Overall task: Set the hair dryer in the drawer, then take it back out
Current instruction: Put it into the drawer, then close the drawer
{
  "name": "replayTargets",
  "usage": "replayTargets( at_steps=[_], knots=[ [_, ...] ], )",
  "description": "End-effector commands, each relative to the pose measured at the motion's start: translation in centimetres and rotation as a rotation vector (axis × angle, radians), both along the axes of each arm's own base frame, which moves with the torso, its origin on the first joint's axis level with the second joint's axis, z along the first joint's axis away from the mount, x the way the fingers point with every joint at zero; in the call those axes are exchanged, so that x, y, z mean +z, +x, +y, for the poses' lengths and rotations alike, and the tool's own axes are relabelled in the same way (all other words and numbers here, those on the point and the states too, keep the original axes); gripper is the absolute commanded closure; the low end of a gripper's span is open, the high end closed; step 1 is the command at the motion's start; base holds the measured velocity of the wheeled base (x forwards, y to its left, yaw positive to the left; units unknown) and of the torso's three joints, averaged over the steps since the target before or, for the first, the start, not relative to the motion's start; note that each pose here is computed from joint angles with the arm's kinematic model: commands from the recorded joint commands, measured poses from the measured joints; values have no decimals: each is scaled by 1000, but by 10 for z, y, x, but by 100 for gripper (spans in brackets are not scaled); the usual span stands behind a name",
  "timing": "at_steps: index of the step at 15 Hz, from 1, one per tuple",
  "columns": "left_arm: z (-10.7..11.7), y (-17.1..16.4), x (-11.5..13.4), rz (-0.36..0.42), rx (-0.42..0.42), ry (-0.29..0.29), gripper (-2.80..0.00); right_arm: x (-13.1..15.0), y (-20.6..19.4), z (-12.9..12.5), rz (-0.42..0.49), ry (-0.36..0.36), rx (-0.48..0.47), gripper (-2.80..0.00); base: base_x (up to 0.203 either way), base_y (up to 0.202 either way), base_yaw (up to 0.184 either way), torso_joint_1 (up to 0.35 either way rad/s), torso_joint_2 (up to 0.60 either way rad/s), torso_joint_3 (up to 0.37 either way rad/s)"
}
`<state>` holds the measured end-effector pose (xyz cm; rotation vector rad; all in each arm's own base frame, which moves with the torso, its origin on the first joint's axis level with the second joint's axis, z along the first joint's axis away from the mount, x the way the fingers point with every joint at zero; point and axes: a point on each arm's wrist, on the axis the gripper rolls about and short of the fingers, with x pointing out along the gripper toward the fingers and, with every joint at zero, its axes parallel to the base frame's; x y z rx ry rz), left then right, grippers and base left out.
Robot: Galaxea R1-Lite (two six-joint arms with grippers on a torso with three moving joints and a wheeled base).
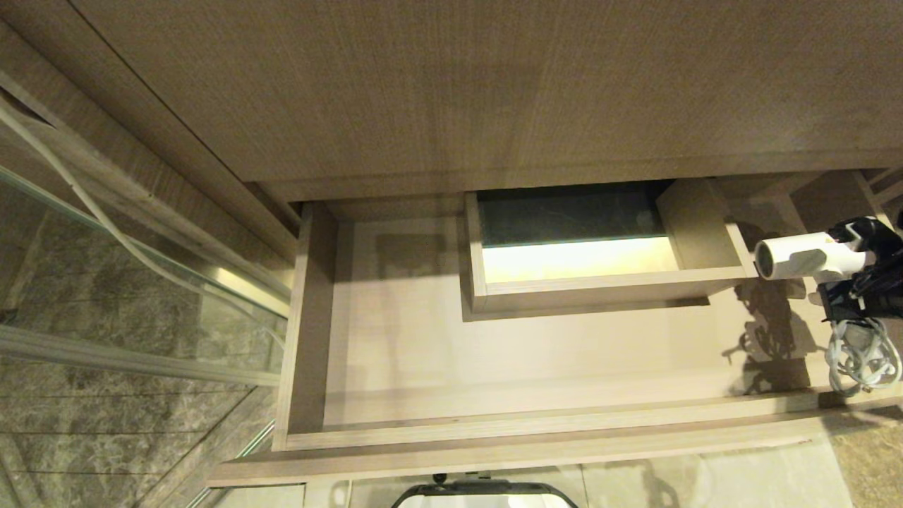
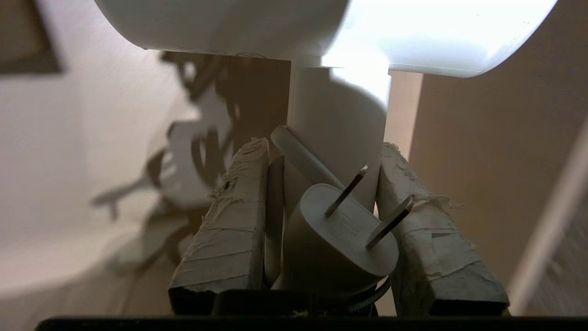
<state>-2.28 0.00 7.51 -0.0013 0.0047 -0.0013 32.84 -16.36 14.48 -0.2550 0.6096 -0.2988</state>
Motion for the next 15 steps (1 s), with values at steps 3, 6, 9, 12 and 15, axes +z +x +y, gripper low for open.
replayTargets(
  at_steps=[3,6,9,12,15],
  knots=[
    [0,0,0,1,0,0,0,-48,37,-16,-13,-12,9,-280,0,0,0,0,0,0],
    [0,0,0,1,0,0,0,-26,30,-10,-47,-28,12,-280,0,0,0,0,0,0],
    [0,0,0,1,0,0,0,36,6,2,-174,-67,7,-280,0,0,0,0,0,0],
    [0,0,0,1,0,0,0,97,-47,28,-297,-107,3,-280,0,0,0,0,0,0],
    [0,0,0,1,0,0,0,127,-108,56,-342,-123,-1,-280,0,0,0,0,0,0]
  ],
)
